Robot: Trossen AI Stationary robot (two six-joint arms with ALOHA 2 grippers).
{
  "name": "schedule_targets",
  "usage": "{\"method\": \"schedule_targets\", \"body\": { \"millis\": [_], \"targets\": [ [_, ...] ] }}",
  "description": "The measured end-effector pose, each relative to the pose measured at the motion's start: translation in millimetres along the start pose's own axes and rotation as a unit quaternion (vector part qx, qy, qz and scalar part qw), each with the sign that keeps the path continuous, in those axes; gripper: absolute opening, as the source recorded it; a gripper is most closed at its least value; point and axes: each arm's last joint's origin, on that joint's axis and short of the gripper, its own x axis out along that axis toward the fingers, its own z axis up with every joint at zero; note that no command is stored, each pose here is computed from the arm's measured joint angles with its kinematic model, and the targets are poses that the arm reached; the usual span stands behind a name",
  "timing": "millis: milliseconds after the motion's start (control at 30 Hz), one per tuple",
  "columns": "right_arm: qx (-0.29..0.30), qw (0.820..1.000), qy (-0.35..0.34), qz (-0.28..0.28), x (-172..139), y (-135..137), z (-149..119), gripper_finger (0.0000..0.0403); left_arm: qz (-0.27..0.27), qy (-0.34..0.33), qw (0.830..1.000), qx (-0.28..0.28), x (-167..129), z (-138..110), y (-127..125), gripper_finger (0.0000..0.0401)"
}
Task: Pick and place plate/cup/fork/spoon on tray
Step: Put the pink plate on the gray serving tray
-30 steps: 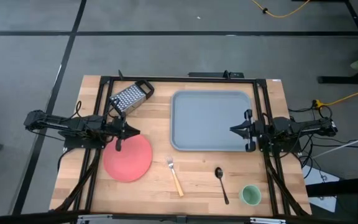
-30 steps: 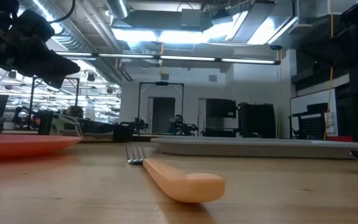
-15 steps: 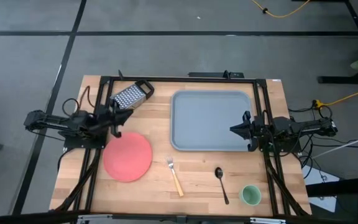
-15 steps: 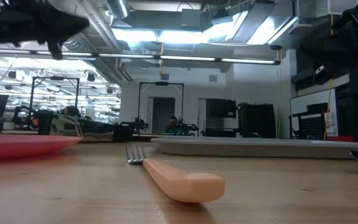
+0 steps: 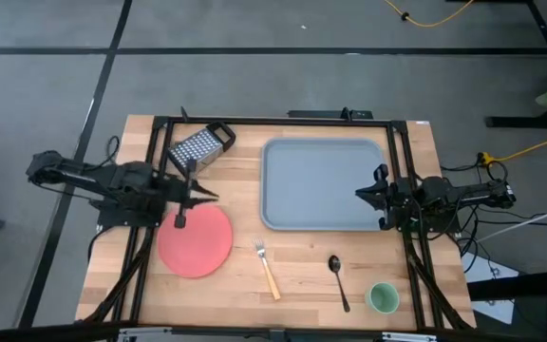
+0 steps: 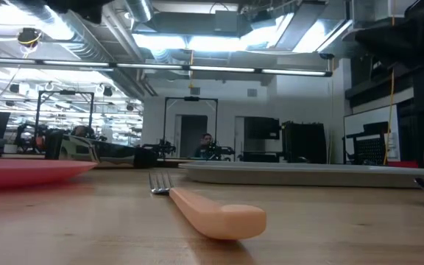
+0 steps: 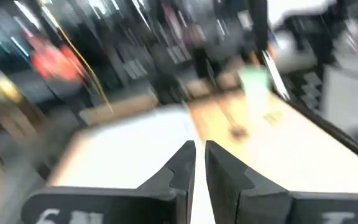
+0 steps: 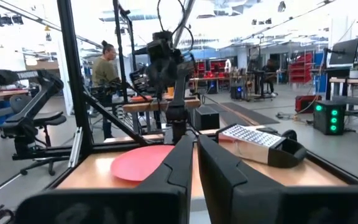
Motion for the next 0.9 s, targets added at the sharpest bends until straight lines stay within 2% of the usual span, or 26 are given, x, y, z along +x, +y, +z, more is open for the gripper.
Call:
{"method": "schedule_targets", "body": {
  "millis": [167, 367, 500, 667, 833, 900],
  "targets": [
    [0.0, 1.0, -0.001, 0.0, 0, 0, 0, 0.0032, -0.074, 0.142, 0.986, -0.055, 20, 27, -17, 0.0031],
    [0.0, 1.0, 0.004, 0.0, 0, 0, -1, 0.0032, -0.144, 0.224, 0.959, -0.092, 36, 72, -49, 0.0031],
    [0.015, 1.0, 0.004, 0.0, 0, 0, -1, 0.0032, -0.17, 0.217, 0.951, -0.14, 40, 100, -65, 0.0031],
    [0.067, 0.998, 0.008, -0.001, 0, 0, -1, 0.0032, -0.193, 0.2, 0.947, -0.163, 38, 114, -77, 0.0031],
    [0.077, 0.997, 0.013, -0.001, 0, 0, -3, 0.0032, -0.207, 0.2, 0.947, -0.146, 33, 114, -85, 0.0031],
    [0.086, 0.996, 0.013, -0.001, 0, 0, -3, 0.0032, -0.18, 0.194, 0.954, -0.139, 32, 115, -86, 0.0033]
  ]
}}
